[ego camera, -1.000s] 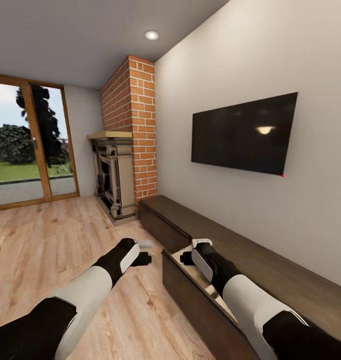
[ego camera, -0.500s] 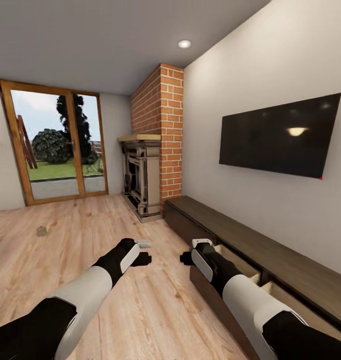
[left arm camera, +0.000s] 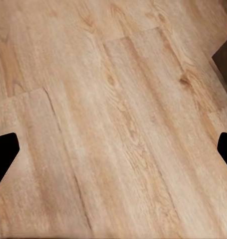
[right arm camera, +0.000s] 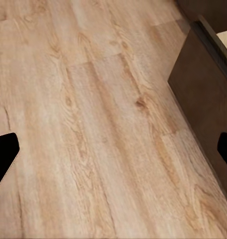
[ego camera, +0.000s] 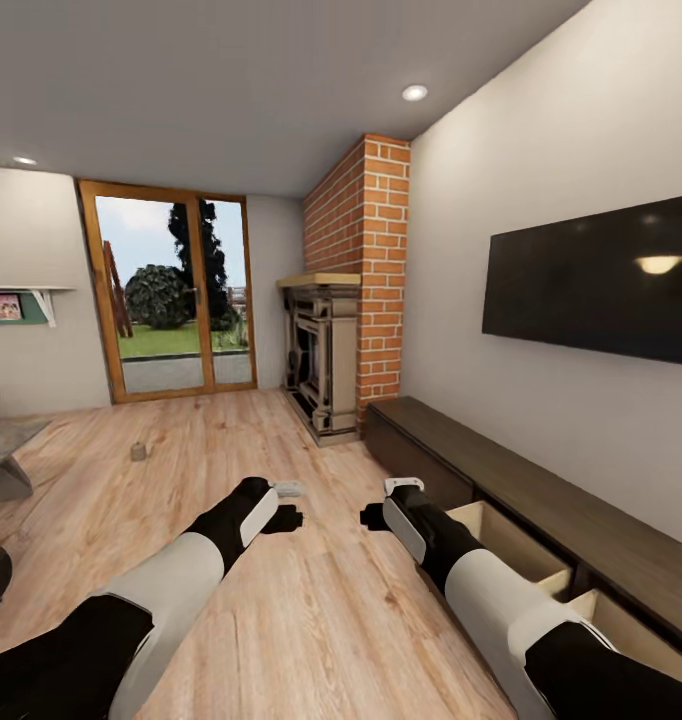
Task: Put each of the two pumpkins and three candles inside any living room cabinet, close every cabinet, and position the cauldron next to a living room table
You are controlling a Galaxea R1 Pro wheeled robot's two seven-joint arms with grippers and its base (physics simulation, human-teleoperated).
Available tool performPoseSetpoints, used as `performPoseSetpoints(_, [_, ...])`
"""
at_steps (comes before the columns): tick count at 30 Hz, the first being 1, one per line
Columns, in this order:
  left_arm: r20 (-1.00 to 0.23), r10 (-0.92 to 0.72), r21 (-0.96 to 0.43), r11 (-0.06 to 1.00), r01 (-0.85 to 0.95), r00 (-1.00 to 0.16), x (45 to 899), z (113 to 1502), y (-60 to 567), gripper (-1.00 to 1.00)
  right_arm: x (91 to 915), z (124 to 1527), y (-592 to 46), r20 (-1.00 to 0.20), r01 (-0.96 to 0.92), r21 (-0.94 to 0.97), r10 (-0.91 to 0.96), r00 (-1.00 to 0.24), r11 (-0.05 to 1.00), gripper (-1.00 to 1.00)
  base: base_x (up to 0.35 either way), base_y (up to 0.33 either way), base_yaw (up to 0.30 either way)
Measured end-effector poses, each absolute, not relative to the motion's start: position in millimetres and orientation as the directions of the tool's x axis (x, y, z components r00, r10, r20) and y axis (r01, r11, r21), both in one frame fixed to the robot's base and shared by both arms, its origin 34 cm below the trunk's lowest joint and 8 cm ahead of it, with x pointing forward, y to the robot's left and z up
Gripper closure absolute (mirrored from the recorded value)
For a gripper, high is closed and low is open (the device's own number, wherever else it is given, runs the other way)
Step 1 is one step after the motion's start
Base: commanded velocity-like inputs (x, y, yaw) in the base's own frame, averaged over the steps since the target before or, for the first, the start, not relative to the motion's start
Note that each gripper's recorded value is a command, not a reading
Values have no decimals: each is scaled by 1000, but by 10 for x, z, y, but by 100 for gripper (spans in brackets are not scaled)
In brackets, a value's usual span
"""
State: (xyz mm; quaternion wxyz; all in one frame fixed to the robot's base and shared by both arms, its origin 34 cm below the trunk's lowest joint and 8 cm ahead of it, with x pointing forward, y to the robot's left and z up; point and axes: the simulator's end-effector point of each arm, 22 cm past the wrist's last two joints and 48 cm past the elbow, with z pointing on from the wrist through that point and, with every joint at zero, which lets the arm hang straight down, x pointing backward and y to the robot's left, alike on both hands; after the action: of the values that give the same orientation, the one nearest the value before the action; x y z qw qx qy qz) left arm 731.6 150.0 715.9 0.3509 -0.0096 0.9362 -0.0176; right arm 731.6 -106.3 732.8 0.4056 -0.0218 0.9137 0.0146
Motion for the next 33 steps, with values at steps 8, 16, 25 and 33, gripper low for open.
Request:
performPoseSetpoints(8, [-685,-45,-40,999,-24,-727,7366,7229,1581,-100,7311,7373,-1063,-747,-52,9,-28,-665,999,-100,50,43,259])
performPoseSetpoints(16, [-699,-74,-14,996,-89,-711,7420,7259,2087,-100,7304,7412,-1054,-751,-53,9,-28,-660,999,-100,201,178,214])
performPoseSetpoints(25, [-714,-195,-63,975,-215,-673,7441,7212,2843,-100,7302,7419,-961,-758,-93,5,-57,-650,996,-100,25,30,16])
performPoseSetpoints(33, [-680,-202,-53,972,-228,-704,7248,6857,2909,-100,7337,7486,-818,-785,-137,23,-66,-616,990,-100,46,1,0])
